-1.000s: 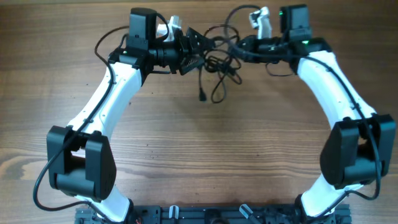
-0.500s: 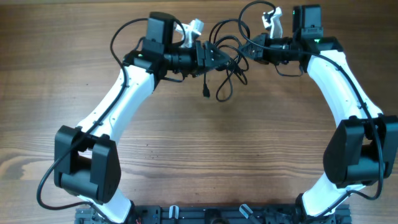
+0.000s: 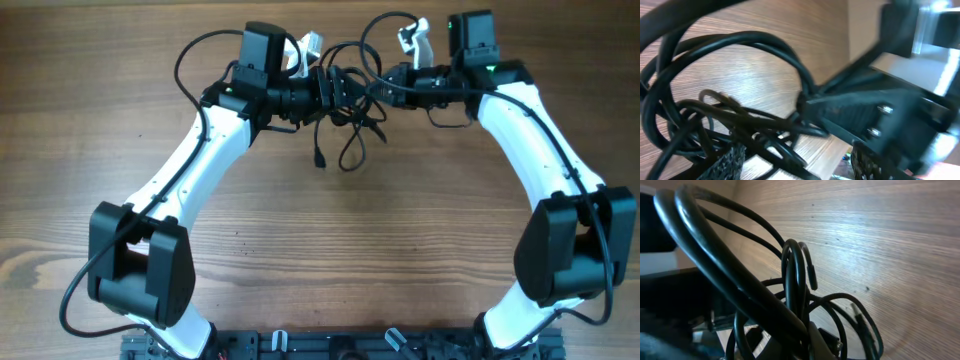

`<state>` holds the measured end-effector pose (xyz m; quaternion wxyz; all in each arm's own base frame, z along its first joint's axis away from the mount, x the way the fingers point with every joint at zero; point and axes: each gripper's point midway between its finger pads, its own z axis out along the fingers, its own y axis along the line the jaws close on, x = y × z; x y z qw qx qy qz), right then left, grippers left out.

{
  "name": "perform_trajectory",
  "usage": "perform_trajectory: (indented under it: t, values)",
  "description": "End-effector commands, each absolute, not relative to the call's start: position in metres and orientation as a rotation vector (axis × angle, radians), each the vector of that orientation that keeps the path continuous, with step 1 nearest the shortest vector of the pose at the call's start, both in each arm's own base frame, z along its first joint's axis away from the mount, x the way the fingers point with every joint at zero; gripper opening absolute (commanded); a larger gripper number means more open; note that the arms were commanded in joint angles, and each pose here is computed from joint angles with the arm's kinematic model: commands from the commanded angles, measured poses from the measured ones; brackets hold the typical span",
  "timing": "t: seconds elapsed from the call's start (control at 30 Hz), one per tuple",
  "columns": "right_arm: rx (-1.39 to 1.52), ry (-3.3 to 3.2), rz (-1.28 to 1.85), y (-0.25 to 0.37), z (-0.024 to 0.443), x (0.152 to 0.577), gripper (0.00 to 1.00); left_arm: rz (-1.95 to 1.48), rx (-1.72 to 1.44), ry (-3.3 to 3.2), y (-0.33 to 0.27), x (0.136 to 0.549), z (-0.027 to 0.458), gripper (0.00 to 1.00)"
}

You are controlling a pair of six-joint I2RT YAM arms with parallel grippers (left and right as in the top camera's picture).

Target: Untangle cables

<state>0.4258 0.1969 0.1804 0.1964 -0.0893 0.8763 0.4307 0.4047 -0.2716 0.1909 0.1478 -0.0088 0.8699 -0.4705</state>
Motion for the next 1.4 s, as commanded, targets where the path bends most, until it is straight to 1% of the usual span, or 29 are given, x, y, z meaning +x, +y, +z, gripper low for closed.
perform_trajectory:
  t: [0.0, 0.17, 0.47, 0.57, 0.63, 0.7, 0.93, 0.97, 1.03, 1.1, 1.13, 1.17, 1.2, 1.23, 1.37]
  values:
    - [-0.295, 2.364, 1.183, 0.198, 0.219, 0.423, 0.04, -1.246, -0.077, 2.497, -0.265, 0.415, 0.188, 0.73]
    - [-0.291, 2.364, 1.182, 0.199, 0.222, 0.420, 0.04, -1.169, -0.314, 2.501, -0.253, 0.429, 0.182, 0.79]
    - [-0.323, 2.384, 1.154, 0.212, 0.218, 0.415, 0.04, -1.222, -0.336, 2.421, -0.258, 0.441, 0.197, 0.80]
    - [-0.340, 2.385, 1.150, 0.217, 0.217, 0.413, 0.04, -1.224, -0.330, 2.423, -0.260, 0.440, 0.197, 0.72]
    - [-0.341, 2.386, 1.151, 0.218, 0.217, 0.413, 0.04, -1.225, -0.324, 2.426, -0.262, 0.438, 0.197, 0.66]
    - [-0.342, 2.385, 1.151, 0.218, 0.217, 0.413, 0.04, -1.224, -0.325, 2.431, -0.262, 0.437, 0.196, 0.63]
    - [-0.341, 2.387, 1.152, 0.218, 0.217, 0.412, 0.04, -1.219, -0.325, 2.451, -0.264, 0.434, 0.191, 0.47]
    - [-0.341, 2.386, 1.151, 0.218, 0.217, 0.412, 0.04, -1.220, -0.319, 2.455, -0.266, 0.433, 0.191, 0.46]
    - [-0.342, 2.386, 1.149, 0.217, 0.217, 0.413, 0.04, -1.226, -0.300, 2.465, -0.274, 0.428, 0.190, 0.39]
    - [-0.331, 2.393, 1.126, 0.215, 0.215, 0.415, 0.04, -1.231, -0.288, 2.470, -0.278, 0.425, 0.190, 0.36]
    - [-0.324, 2.398, 1.111, 0.214, 0.214, 0.416, 0.04, -1.237, -0.284, 2.474, -0.279, 0.424, 0.190, 0.32]
    - [-0.320, 2.401, 1.102, 0.213, 0.213, 0.416, 0.04, -1.249, -0.277, 2.477, -0.280, 0.422, 0.191, 0.25]
    - [-0.317, 2.403, 1.095, 0.212, 0.212, 0.417, 0.04, -1.274, -0.265, 2.481, -0.282, 0.420, 0.192, 0.06]
    - [-0.309, 2.407, 1.083, 0.211, 0.212, 0.418, 0.04, -1.303, -0.255, 2.481, -0.282, 0.418, 0.195, 0.04]
    - [-0.231, 2.438, 1.035, 0.203, 0.206, 0.423, 0.04, -1.400, -0.229, 2.443, -0.272, 0.417, 0.217, 0.04]
